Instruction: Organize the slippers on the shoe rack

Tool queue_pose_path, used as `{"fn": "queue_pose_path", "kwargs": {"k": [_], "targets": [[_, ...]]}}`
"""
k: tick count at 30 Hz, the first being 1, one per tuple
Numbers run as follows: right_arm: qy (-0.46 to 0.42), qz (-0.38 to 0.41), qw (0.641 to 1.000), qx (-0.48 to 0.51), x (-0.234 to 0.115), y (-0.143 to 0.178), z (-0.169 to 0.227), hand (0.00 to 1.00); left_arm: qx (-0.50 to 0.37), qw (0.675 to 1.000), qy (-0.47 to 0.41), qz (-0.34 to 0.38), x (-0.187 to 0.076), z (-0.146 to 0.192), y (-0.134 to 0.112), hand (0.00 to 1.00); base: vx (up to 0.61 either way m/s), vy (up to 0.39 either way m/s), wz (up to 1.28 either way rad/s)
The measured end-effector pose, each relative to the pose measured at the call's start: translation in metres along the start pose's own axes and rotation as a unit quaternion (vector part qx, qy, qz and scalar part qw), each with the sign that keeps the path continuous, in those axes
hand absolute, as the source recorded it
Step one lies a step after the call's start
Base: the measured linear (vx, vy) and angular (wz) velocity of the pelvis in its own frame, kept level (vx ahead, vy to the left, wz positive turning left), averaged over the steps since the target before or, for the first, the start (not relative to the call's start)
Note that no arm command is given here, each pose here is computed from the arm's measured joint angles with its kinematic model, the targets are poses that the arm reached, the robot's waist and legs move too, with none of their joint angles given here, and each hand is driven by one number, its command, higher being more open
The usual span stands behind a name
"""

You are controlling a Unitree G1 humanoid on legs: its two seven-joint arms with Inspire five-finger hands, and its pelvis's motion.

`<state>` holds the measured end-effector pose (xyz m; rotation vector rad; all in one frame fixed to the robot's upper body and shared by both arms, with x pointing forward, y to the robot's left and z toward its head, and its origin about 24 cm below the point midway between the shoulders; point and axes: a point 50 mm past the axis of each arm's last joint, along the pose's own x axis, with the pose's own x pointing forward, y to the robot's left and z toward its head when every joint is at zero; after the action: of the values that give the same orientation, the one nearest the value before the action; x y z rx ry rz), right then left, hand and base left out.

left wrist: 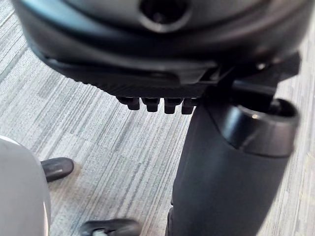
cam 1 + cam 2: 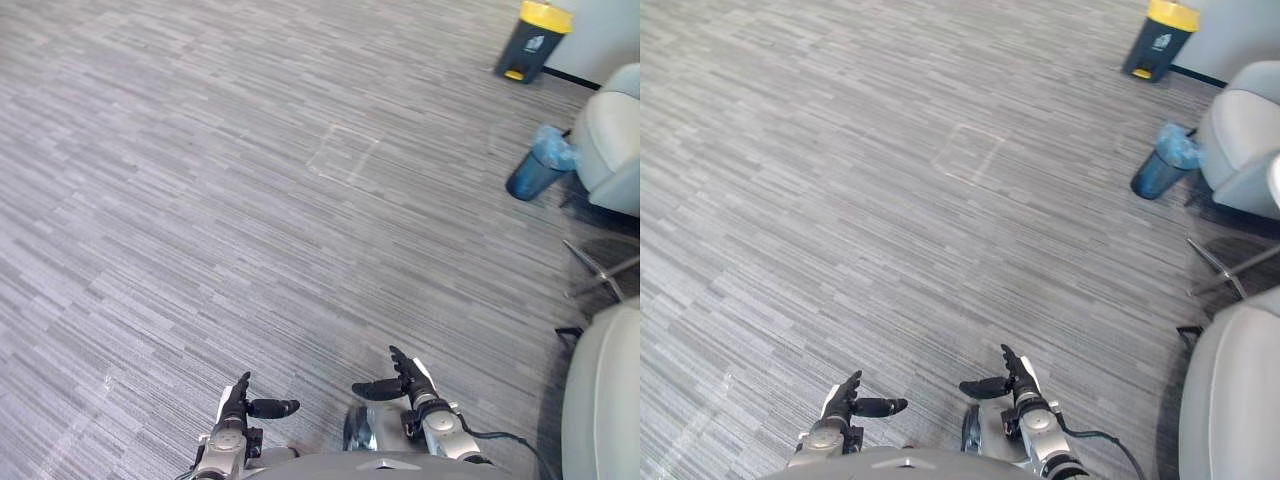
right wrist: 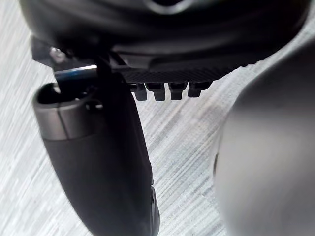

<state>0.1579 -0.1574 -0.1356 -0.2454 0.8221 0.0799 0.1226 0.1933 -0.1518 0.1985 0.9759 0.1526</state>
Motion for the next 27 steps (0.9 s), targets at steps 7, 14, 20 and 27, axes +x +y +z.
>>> {"fn": "queue_pose_path", "kwargs": {"k": [7,14,20,27], "targets": [[0.012,-0.018,1.0,0.02,-0.006,-0.007,-0.009,1.0,-0.036,0.999,-0.013,0.0,-0.002,0.005,-0.009,1.0,0.53,-0.228,0.39],[0.01,-0.001,0.999,0.052,-0.006,0.014,-0.006,1.0,-0.072,0.995,-0.056,0.026,-0.004,0.019,0.0,1.0,0.44,0.021,-0.43],[0.035,0.005,0.998,0.057,-0.008,0.02,-0.016,1.0,-0.071,0.995,-0.06,0.04,-0.002,0.021,0.011,1.0,0.51,0.197,-0.04],[0.014,0.008,0.999,0.05,-0.004,0.017,-0.004,1.0,-0.029,0.999,-0.008,0.041,-0.002,-0.002,0.015,1.0,0.57,0.131,-0.3]]}}
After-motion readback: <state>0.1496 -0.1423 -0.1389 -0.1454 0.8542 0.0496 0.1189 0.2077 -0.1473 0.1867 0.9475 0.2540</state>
